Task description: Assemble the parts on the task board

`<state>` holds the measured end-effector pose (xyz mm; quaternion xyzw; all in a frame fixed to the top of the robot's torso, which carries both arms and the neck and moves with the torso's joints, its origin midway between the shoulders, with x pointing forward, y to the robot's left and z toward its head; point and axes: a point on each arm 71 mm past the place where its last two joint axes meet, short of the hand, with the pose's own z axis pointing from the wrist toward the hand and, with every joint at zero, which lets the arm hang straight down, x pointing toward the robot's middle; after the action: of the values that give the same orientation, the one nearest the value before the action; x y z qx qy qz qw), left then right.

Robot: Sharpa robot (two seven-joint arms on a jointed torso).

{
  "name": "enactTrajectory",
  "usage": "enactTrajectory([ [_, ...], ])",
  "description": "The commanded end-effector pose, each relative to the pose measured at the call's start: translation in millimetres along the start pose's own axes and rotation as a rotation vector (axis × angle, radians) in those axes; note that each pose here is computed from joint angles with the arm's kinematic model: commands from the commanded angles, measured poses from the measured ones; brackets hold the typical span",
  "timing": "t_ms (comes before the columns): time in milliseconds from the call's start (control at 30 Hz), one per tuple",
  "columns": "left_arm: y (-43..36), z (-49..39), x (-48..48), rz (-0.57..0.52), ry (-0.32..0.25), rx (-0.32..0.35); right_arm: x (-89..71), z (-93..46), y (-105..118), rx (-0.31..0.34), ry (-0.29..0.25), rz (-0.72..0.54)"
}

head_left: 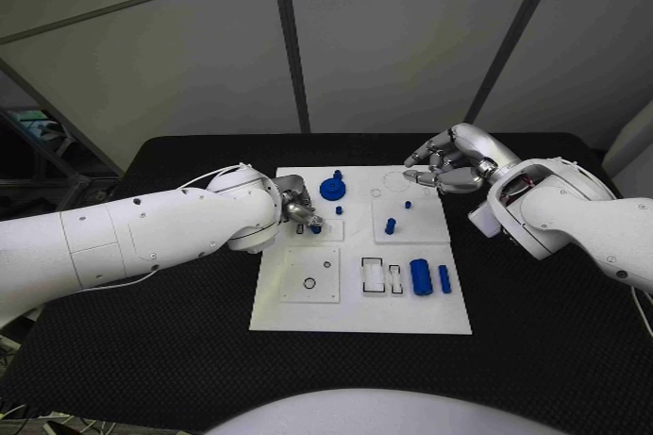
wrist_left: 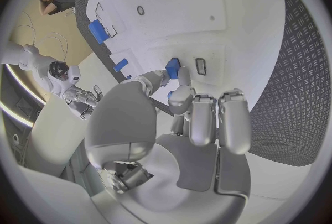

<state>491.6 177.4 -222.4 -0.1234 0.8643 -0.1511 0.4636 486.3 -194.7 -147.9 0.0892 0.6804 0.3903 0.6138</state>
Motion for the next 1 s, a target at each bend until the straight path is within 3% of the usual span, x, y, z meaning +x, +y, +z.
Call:
enactTrajectory([
  [33, 0.5, 0.8, 8.1, 0.024, 0.056, -0.011, -0.5, 0.1, 2, -0.01, 0.001, -0.003],
  [733, 3.4, 3.8, 4.8, 0.0, 0.047, -0.028, -1.2, -0.4, 1, -0.007, -0.001, -0.004],
  [1000, 0.5, 3.0, -4.2, -0.022, 0.024, -0.02, -1.6, -0.3, 0, -0.006, -0.003, -0.005],
])
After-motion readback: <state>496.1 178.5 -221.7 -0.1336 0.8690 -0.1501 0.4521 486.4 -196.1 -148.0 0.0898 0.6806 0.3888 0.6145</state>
